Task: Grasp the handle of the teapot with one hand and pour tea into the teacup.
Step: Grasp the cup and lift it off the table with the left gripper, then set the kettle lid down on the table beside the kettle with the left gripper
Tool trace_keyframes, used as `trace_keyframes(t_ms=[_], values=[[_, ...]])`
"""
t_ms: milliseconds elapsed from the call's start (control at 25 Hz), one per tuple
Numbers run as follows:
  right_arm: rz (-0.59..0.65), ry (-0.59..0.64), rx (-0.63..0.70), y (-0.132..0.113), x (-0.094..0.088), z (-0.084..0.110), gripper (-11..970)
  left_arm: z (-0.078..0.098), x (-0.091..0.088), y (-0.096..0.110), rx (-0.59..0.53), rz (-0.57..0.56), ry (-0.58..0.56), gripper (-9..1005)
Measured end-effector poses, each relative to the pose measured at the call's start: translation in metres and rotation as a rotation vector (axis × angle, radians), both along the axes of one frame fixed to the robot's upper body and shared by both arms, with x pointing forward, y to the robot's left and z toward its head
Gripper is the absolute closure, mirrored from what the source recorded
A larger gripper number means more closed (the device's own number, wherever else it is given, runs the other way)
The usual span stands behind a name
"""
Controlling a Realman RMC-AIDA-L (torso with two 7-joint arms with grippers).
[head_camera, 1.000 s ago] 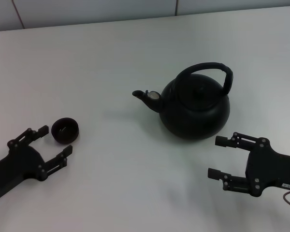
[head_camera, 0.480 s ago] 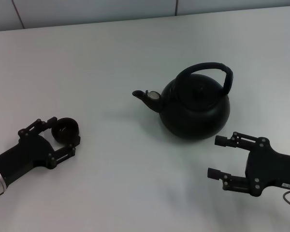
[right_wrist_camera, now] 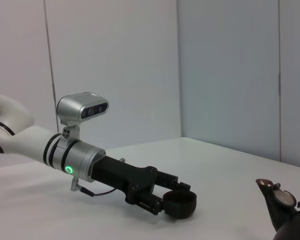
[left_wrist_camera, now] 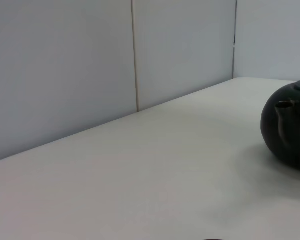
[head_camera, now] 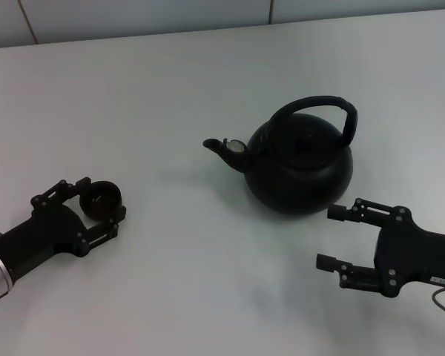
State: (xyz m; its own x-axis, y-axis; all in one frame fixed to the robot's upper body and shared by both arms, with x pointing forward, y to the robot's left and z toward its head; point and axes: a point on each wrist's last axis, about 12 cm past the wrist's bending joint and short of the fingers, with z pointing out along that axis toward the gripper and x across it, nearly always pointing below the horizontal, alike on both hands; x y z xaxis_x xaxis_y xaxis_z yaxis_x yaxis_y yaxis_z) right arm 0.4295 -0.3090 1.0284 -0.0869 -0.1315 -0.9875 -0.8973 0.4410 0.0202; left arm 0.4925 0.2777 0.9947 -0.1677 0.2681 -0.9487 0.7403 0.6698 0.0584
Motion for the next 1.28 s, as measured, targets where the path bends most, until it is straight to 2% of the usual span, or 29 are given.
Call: trace_keyframes(t_ms=[120,480,680,760,880,920,1280], values=[[0.0,-0.002,-0.002,0.0,0.001,0.0,219,0.0,0.0,0.0,-0.001,0.001,0.0,202],[0.002,-0.006,-0.003,0.001,0.004,0.001,220,0.004,0.002,-0.003,-0.016,-0.021,-0.015,307],[0.002,-0.006,-0.004,0.001,0.004,0.001,220,0.01,0.008,-0.016,-0.049,-0.073,-0.033,304],[0.003,-0.007,-0.004,0.001,0.005,0.001,220,0.015,0.019,-0.035,-0.071,-0.129,-0.038,302],[0.003,-0.007,-0.004,0.002,0.005,0.001,220,0.016,0.021,-0.041,-0.073,-0.144,-0.038,300],[0.003,-0.007,-0.004,0.002,0.005,0.001,220,0.018,0.025,-0.049,-0.075,-0.169,-0.036,300],[0.002,-0.008,-0.003,0.001,0.005,0.001,220,0.021,0.029,-0.058,-0.076,-0.197,-0.038,294]])
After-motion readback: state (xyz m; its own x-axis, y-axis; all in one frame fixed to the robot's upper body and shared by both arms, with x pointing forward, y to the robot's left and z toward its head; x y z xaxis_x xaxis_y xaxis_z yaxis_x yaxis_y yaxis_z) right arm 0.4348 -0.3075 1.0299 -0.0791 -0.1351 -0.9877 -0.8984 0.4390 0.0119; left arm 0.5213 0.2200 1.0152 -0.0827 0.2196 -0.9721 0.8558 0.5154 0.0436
